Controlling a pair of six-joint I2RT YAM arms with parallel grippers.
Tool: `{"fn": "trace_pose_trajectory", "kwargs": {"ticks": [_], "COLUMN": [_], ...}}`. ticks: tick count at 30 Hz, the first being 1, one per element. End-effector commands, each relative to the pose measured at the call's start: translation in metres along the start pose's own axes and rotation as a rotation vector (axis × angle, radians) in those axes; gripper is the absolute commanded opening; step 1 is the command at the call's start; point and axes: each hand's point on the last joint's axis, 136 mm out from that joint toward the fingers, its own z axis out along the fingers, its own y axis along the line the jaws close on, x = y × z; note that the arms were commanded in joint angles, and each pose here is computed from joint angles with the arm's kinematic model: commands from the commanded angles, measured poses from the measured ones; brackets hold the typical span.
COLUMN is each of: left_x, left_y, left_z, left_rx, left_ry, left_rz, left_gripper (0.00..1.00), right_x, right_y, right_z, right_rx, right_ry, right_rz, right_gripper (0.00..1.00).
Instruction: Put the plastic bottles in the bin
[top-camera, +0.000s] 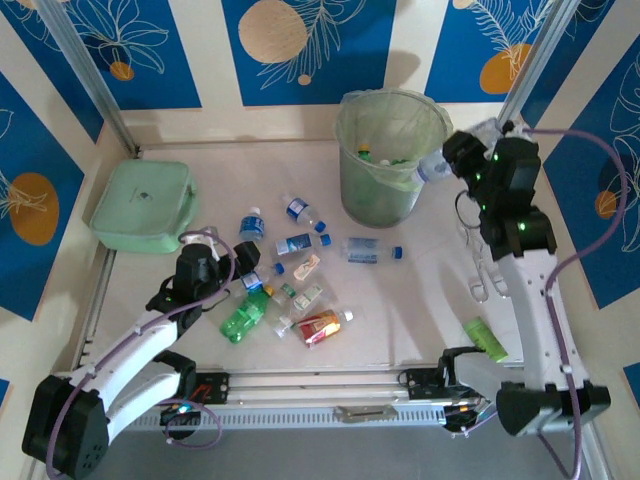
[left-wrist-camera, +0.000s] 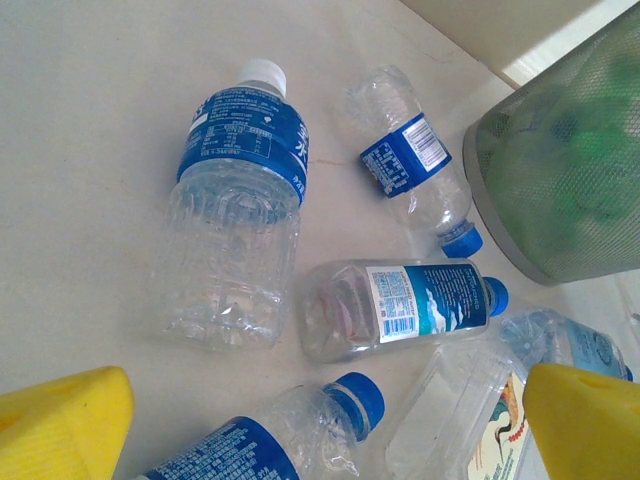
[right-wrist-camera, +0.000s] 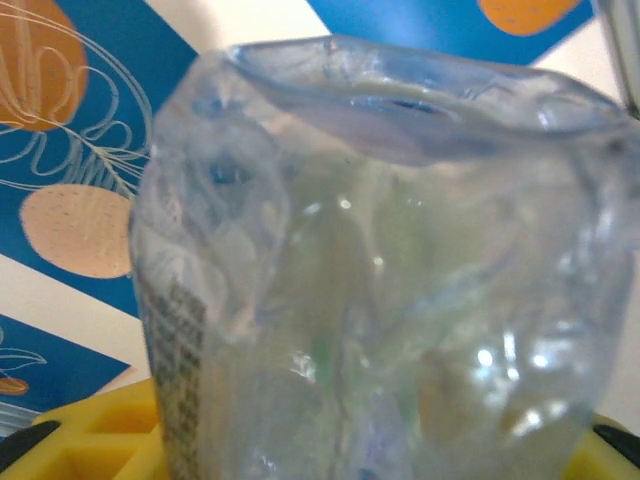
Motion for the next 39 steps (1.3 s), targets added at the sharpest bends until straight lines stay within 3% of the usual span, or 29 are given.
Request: {"fn": "trace_pose_trajectory", "kwargs": {"ticks": [1, 9, 18, 27, 39], "left_x": [-0.014, -0.004, -0.003, 0.000, -0.001], "left_y": [-0.016, -0.007, 0.002, 0.006, 0.005], "left_z": [-0.004, -0.012, -0.023, -0.024, -0.024], "left_rx": [0.045, 0.023, -0.007, -0.016, -0.010], "left_ry": [-0.030, -0.009, -0.026, -0.024, -0.025], "left_rz": [-0.008, -0.020, -0.019, -0.023, -0.028], "left_gripper": [0.99, 0.99, 0.99, 0.99, 0.99], "right_x": [-0.015, -0.026, 0.036, 0.087, 0.086], "right_y": [0.030, 0.069, 0.075, 0.072, 0.079], "right_z": [0.025, 0.100, 0.174, 0.199, 0.198], "right_rx": [-0.099, -0.153, -0.127, -0.126, -0.124], "right_ry": [0.001, 0.065, 0.271, 0.412, 0.421], "right_rz": [-0.052, -0.094, -0.162, -0.200, -0.214], "right_gripper": [0.51, 0.50, 0.51, 0.52, 0.75]}}
